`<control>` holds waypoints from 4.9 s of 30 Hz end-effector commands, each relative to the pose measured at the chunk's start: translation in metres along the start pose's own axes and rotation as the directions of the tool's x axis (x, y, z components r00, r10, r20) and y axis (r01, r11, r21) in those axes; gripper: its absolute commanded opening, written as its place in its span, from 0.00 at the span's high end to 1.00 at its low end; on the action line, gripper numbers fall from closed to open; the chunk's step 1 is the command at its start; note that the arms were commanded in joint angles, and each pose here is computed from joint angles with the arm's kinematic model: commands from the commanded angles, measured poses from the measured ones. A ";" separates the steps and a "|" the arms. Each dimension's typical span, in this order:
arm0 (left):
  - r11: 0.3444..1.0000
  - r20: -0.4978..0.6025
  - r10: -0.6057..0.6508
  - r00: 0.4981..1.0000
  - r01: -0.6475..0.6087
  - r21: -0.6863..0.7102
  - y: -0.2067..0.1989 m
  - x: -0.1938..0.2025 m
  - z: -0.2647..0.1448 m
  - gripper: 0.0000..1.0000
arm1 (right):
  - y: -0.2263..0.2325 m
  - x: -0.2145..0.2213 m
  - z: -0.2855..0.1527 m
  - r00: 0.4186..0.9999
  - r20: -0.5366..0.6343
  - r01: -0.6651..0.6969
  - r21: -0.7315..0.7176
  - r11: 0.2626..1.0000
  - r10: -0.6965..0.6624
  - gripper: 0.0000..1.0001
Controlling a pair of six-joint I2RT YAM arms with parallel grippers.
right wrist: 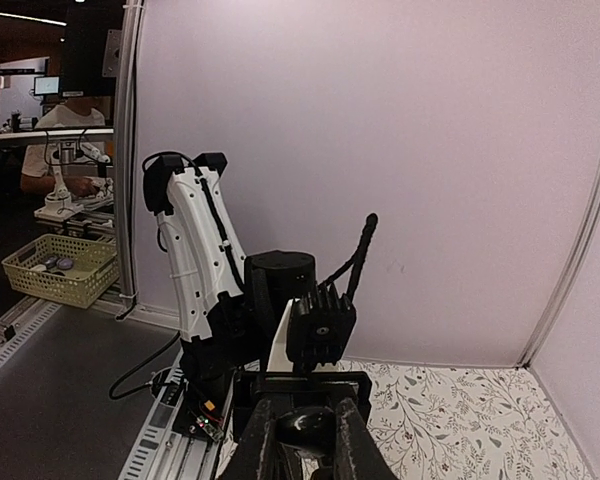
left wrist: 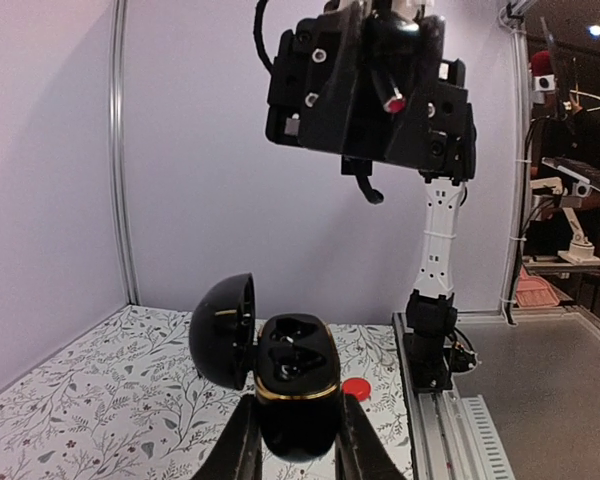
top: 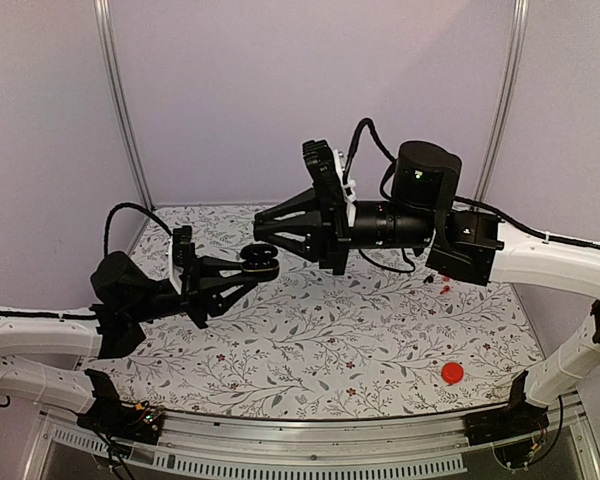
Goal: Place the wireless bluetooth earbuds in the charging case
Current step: Insert the left earbud into the left side groove of the charging case, then place the left earbud in the left side groove of the charging case, then adjust the left earbud in the left side groove of the charging case.
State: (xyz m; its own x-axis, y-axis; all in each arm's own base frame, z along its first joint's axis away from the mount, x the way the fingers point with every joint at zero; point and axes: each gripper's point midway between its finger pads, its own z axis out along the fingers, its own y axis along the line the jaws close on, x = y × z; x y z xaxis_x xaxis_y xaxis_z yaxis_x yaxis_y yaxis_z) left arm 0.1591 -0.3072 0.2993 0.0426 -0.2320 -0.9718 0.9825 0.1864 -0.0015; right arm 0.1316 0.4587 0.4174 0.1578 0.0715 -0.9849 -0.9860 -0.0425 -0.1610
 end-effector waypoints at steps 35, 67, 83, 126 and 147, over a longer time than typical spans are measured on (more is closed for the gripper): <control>0.997 0.016 -0.007 1.000 0.006 0.072 -0.013 -0.015 0.009 0.80 | -0.003 0.065 0.026 0.945 -0.282 0.196 0.084 0.977 -0.165 0.90; 0.998 0.040 -0.003 0.999 0.001 0.066 -0.013 -0.021 0.007 0.80 | 0.003 0.077 0.015 0.927 -0.335 0.204 0.076 0.976 -0.167 0.92; 0.997 0.030 0.001 1.000 -0.004 0.077 -0.014 -0.020 0.010 0.80 | 0.011 0.081 0.019 0.923 -0.346 0.192 0.036 0.981 -0.168 0.88; 0.999 0.023 0.008 1.000 -0.009 0.051 -0.009 -0.019 0.010 0.80 | -0.009 0.058 0.005 0.944 -0.303 0.186 0.150 0.971 -0.134 0.50; 0.999 0.017 0.002 1.000 -0.002 0.038 -0.007 -0.017 0.011 0.79 | -0.015 0.023 0.015 0.971 -0.224 0.133 0.209 0.969 -0.085 0.45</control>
State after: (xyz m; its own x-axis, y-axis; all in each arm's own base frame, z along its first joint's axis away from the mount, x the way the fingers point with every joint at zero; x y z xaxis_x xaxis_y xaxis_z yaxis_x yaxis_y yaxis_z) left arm 0.1567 -0.3139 0.3031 0.0181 -0.2183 -0.9757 0.9878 0.1548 -0.0163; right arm 0.1440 0.4693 0.3839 0.2541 -0.1728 -0.9516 -0.9519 0.1292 -0.2777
